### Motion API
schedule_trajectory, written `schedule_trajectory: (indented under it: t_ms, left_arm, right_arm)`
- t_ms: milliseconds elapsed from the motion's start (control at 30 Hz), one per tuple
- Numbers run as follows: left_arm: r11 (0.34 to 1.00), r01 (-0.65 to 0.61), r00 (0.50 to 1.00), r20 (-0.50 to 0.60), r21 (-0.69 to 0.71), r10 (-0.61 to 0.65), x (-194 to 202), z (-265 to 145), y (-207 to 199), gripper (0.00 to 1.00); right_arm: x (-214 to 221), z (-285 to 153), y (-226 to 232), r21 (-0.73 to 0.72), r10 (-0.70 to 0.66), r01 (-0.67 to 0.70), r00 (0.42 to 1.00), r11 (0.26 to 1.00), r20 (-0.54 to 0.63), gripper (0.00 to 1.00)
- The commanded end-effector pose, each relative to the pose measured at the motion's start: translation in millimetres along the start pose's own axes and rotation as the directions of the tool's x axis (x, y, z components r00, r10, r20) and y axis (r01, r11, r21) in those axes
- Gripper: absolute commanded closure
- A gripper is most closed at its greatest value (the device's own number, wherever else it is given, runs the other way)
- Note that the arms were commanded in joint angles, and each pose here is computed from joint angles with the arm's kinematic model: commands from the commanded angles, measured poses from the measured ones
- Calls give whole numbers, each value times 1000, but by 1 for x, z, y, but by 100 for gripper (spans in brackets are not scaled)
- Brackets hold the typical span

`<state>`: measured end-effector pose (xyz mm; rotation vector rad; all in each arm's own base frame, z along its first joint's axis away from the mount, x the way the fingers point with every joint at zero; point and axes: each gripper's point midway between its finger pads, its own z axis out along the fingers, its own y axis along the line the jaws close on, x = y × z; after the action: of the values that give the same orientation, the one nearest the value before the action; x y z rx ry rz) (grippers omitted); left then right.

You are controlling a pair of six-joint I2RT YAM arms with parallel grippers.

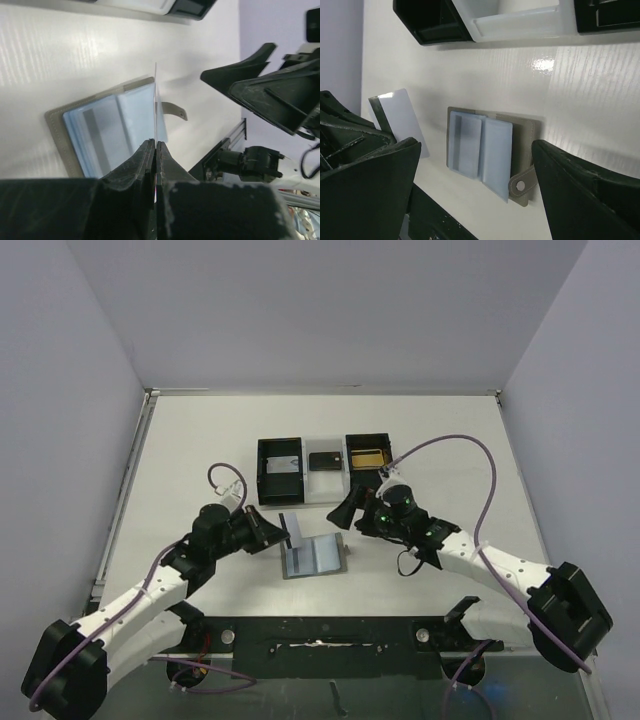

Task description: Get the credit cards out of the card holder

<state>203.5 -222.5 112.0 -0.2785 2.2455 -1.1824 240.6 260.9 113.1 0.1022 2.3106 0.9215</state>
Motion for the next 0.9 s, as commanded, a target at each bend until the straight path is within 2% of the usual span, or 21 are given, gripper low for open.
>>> schedule_trajectory:
  t_ms: [0, 167, 333, 467, 667, 867]
  left_arm:
    - [967, -72, 996, 61, 242, 59, -18, -15, -46, 100]
    - [947, -77, 995, 80, 311, 54, -23, -23, -53, 100]
    - [903, -67, 997, 73, 424, 40, -21, -31, -71, 100]
    - [871, -62, 998, 44, 487, 46, -17, -35, -81, 100]
    - [861, -63, 998, 32, 504, 54, -16, -37, -87, 100]
    - [845, -68, 998, 21, 531, 67, -15, -42, -94, 100]
  right_arm:
    - [-41, -19, 34, -235, 103, -70, 986, 969, 132, 2]
    - [-44, -28, 33, -362, 177, -130, 979, 923, 100, 2]
    - [-39, -30, 48, -453, 137, -90, 988, 887, 71, 2]
    - [-36, -31, 72, -545, 77, -51, 997, 837, 24, 13]
    - [-25, -32, 112, -657, -29, 8, 999, 754, -22, 34]
    - [-11, -29, 119, -679, -77, 14, 995, 734, -62, 47]
